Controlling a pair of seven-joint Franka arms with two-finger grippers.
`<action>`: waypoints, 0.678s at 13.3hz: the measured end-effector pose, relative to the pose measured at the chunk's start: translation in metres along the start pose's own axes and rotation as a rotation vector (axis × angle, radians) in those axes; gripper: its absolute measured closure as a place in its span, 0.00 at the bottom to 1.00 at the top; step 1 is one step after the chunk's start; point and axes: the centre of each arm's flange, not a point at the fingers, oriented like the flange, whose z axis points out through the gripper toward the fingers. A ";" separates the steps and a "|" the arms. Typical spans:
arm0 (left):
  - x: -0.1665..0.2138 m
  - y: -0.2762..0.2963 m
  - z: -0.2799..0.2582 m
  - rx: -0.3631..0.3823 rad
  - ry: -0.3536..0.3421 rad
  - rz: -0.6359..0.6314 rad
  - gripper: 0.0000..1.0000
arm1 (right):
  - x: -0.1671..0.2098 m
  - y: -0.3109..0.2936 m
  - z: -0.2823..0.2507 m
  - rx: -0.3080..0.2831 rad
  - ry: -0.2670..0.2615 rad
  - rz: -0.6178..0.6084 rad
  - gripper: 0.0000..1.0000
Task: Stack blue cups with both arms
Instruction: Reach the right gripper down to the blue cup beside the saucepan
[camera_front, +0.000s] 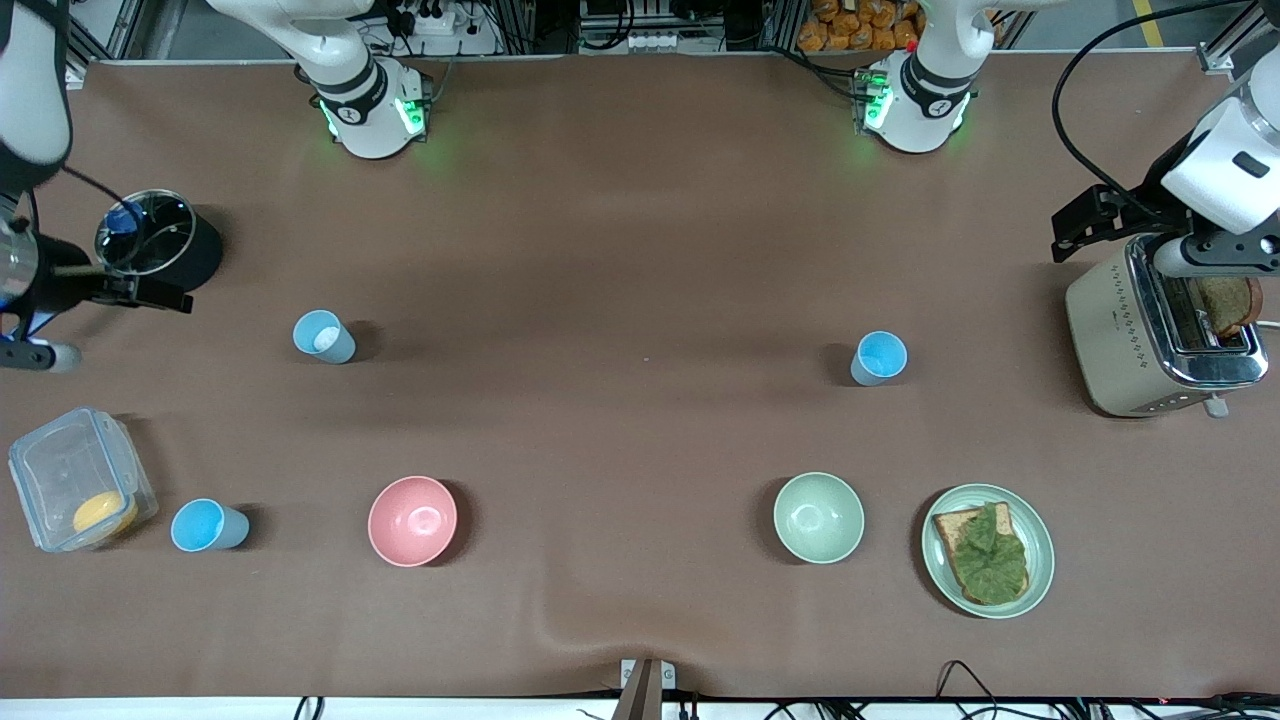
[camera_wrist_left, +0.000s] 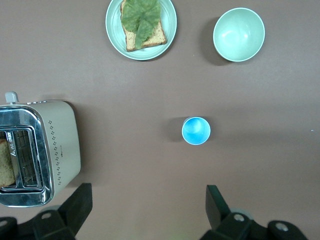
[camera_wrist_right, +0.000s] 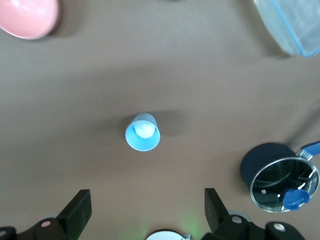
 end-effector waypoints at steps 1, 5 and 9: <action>0.000 0.000 0.000 0.000 0.000 0.000 0.00 | 0.008 0.009 0.023 0.004 -0.033 0.008 0.00; 0.000 0.000 0.000 0.000 0.000 0.001 0.00 | 0.022 0.013 0.117 0.008 -0.061 0.005 0.00; 0.000 0.001 0.000 0.000 0.000 0.001 0.00 | 0.018 0.001 0.194 0.002 -0.032 -0.067 0.00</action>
